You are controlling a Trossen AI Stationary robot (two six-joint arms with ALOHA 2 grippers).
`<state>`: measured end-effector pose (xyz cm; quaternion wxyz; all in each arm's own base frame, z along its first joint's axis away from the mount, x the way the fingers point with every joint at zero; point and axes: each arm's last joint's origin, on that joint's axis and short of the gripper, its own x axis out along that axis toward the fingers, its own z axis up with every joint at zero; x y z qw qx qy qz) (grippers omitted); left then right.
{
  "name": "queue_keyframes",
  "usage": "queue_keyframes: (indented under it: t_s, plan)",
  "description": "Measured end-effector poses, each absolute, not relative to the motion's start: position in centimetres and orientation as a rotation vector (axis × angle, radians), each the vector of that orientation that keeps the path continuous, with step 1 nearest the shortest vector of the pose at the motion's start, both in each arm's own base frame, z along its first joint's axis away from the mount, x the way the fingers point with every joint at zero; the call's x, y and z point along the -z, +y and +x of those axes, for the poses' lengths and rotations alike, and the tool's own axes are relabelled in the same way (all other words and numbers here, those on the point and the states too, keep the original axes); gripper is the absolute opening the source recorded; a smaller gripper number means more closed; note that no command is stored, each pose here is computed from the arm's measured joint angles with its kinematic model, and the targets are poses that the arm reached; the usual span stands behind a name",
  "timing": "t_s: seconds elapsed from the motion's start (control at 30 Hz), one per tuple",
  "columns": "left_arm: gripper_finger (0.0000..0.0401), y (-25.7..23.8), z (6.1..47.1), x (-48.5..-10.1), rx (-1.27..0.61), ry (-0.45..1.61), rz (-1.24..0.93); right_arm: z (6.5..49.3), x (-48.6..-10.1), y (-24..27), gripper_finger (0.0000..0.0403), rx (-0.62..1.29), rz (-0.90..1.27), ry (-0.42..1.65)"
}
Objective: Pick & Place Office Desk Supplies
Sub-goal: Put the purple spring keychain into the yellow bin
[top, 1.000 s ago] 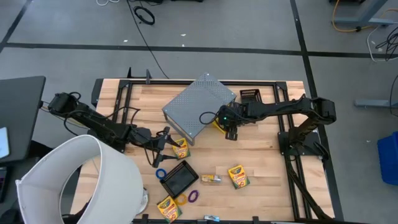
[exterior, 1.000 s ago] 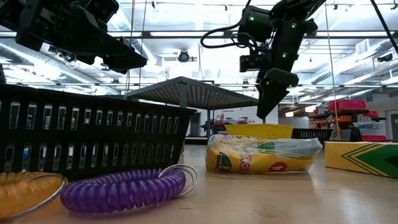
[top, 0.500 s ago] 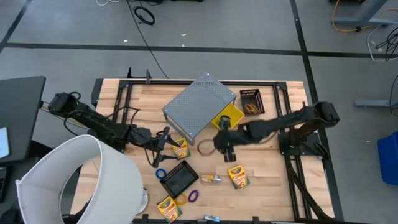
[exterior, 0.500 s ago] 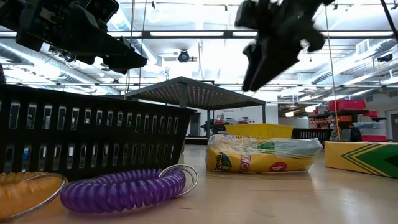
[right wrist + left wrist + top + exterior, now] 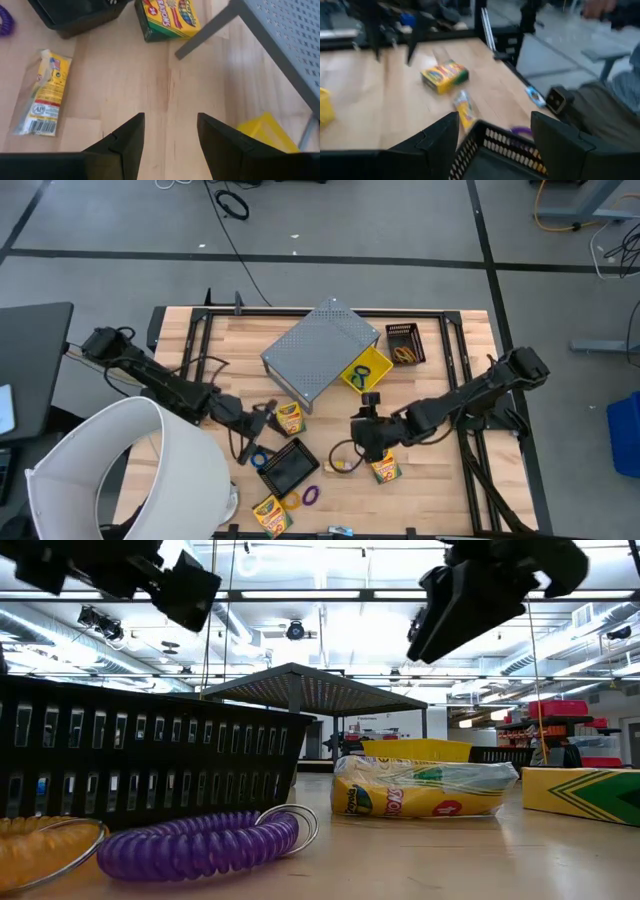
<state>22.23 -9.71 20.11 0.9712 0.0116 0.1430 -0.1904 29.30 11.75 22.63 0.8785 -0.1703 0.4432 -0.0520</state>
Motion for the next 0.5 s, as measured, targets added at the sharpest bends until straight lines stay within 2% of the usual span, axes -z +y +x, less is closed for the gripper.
queue_keyframes:
  t_s: [0.5]
  plan:
    - [0.0247, -16.9, 30.8, -18.7, 0.545, 0.66, 0.246, 26.5, -22.1, 13.1, 0.0188, 0.272, -0.49, 0.999]
